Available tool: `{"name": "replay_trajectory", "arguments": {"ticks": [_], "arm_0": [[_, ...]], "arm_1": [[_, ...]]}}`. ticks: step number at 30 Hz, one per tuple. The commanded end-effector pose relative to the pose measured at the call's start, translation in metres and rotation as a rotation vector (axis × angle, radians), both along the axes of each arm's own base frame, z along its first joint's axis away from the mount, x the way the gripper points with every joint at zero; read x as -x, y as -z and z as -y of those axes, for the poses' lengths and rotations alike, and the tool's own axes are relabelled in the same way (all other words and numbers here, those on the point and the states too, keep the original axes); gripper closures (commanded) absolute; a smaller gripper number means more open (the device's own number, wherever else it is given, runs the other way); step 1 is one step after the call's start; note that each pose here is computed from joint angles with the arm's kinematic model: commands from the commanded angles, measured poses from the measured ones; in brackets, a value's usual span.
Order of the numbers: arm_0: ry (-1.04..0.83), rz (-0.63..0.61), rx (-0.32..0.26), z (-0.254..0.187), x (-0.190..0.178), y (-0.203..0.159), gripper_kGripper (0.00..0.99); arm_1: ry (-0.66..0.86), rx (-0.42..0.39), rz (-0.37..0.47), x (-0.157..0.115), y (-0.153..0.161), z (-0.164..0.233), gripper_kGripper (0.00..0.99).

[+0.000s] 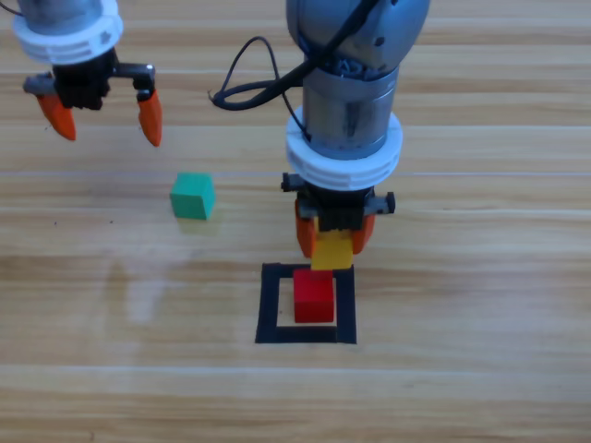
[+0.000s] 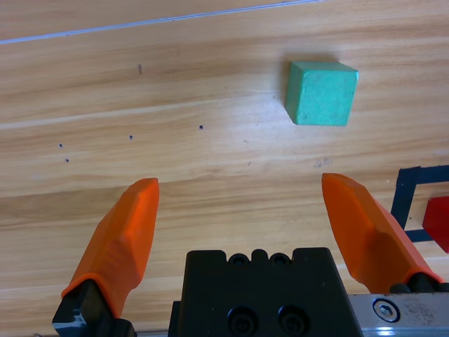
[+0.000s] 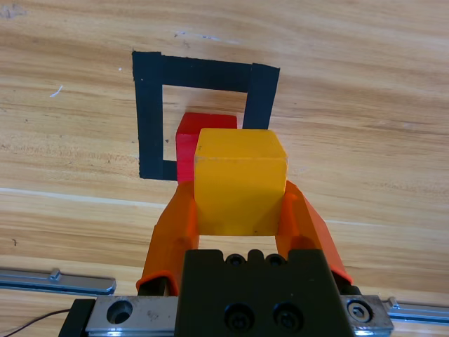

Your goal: Stack the blocks in the rectangular block: red at the bottom, yellow in the middle, green on top

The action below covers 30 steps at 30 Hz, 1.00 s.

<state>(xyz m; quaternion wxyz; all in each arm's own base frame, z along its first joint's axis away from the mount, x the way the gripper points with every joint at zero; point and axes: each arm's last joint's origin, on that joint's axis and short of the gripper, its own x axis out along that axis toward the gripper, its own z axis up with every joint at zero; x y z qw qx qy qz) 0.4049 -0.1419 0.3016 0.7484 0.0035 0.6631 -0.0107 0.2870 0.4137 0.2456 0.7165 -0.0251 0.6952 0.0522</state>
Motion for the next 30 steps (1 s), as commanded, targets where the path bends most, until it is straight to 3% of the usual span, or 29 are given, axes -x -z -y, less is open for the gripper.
{"name": "replay_trajectory", "arguments": {"ticks": [1,14,30], "arm_0": [[0.018,-0.067,-0.006,0.023,-0.007,0.029,0.0],[0.07,-0.082,-0.01,0.063,0.001,0.042,0.0],[0.074,-0.093,-0.019,0.075,0.006,0.047,0.001]], "arm_1": [[-0.038,0.048,-0.049,0.012,0.04,-0.025,0.99],[-0.055,0.059,-0.055,0.017,0.05,-0.031,0.99],[-0.059,0.065,-0.065,0.017,0.054,-0.032,0.99]]}}
